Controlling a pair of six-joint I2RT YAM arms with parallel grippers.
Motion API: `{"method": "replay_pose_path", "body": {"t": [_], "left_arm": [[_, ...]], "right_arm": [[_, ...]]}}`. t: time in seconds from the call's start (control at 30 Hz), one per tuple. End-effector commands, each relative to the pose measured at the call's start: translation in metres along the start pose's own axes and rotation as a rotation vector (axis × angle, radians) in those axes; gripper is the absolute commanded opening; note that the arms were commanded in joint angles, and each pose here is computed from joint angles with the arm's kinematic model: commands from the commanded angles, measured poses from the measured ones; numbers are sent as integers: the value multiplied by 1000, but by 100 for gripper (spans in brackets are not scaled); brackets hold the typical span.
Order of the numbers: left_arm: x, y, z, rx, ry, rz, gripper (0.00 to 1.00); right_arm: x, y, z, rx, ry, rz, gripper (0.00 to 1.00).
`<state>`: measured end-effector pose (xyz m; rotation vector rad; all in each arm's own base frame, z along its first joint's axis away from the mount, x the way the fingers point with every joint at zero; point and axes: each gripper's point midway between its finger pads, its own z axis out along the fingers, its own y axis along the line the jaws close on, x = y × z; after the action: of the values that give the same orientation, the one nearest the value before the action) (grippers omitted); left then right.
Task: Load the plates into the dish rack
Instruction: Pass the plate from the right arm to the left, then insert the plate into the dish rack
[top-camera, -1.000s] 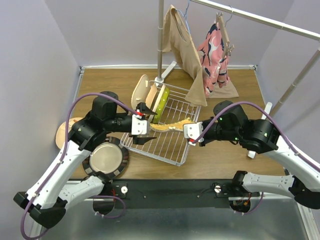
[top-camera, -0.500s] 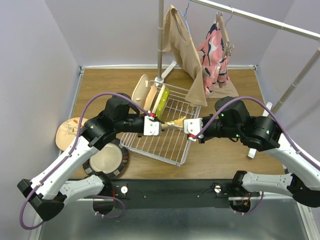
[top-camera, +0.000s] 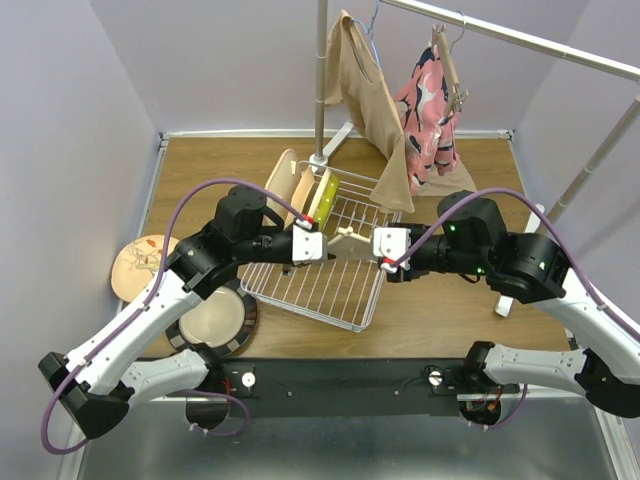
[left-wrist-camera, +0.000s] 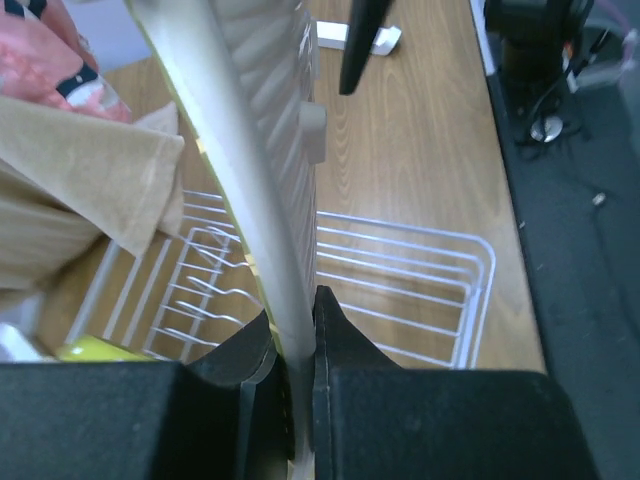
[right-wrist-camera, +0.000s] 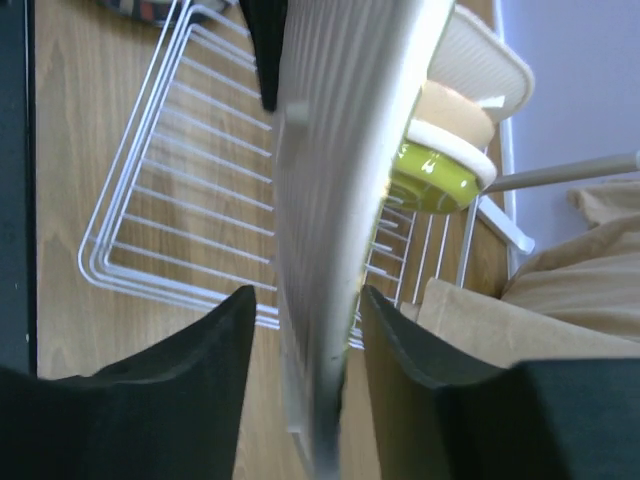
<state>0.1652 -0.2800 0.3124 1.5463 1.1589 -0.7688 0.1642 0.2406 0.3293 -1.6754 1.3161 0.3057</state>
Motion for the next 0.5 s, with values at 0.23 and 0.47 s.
{"method": "replay_pose_path", "body": {"t": [0.23,0.47], "left_arm": [[-27,12,-22,-190,-98,-208,0],[-41,19,-40,-322,-191,-293,0]], "right_arm": [[-30,-43,-24,186,-119,27,93],[-57,-73,-53,271,-206,42,99]]}}
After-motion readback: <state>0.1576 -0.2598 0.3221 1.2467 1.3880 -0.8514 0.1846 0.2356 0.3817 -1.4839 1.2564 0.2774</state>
